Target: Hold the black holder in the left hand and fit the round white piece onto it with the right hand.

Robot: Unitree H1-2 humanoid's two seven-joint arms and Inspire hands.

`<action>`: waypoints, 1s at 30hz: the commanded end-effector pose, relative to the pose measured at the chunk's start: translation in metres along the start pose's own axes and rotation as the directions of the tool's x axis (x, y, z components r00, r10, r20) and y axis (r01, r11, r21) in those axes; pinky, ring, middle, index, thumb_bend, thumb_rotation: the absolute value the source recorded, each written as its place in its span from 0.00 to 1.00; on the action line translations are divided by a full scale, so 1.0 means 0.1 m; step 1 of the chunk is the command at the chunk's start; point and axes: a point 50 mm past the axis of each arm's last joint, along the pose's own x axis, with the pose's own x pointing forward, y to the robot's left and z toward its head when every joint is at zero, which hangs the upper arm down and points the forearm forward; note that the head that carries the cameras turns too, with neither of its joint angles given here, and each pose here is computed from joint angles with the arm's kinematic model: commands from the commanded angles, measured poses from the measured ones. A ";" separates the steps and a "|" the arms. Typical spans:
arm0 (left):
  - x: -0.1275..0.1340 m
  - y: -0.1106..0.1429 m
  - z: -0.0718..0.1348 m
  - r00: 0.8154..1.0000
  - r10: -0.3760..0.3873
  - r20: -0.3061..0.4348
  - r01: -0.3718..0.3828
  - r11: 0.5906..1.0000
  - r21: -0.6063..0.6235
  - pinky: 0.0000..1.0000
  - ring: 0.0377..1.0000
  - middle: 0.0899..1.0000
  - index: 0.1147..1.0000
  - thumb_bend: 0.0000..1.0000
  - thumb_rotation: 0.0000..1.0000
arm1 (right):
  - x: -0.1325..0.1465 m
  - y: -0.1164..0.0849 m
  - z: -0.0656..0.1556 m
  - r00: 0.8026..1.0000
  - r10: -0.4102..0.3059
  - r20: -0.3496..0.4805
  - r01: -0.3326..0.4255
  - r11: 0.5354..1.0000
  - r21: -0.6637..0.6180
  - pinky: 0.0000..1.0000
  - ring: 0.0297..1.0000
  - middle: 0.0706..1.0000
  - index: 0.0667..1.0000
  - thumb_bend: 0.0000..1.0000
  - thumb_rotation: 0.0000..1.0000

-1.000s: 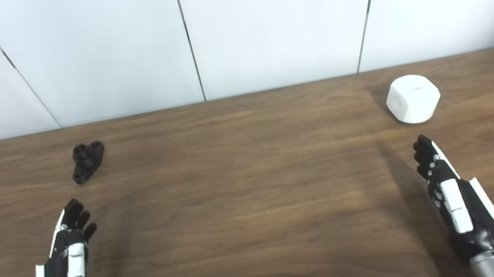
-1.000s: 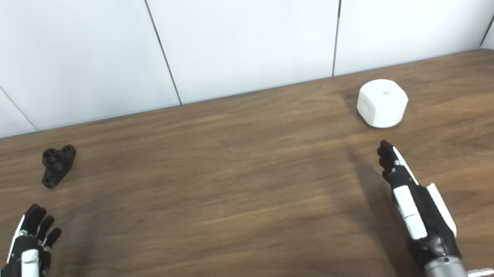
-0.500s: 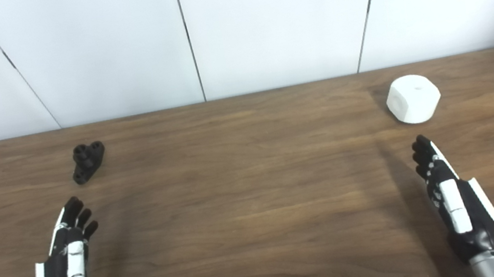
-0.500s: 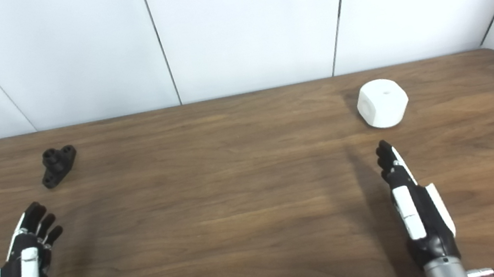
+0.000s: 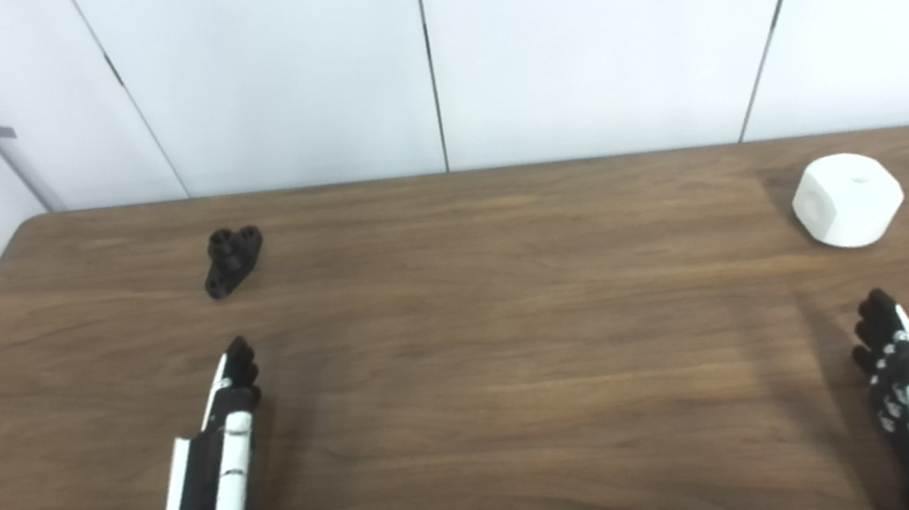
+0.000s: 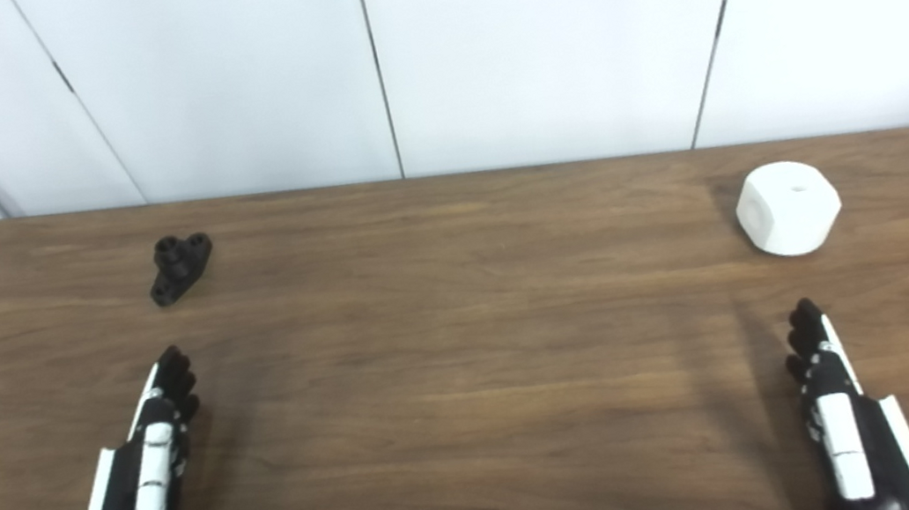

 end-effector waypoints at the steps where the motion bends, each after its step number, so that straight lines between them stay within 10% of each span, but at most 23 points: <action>1: -0.08 -0.08 -0.02 1.000 0.017 -0.014 -0.017 1.000 -0.018 1.00 1.00 0.99 0.98 0.49 0.87 | 0.01 -0.04 0.10 0.998 0.006 0.066 -0.005 1.000 -0.004 1.00 1.00 1.00 1.00 0.59 1.00; 30: 0.02 -0.11 0.04 0.998 0.051 0.044 -0.054 0.997 0.063 0.97 0.96 0.95 0.94 0.55 0.72 | 0.03 -0.10 0.08 0.999 -0.028 0.039 0.029 0.999 -0.031 1.00 1.00 1.00 1.00 0.54 1.00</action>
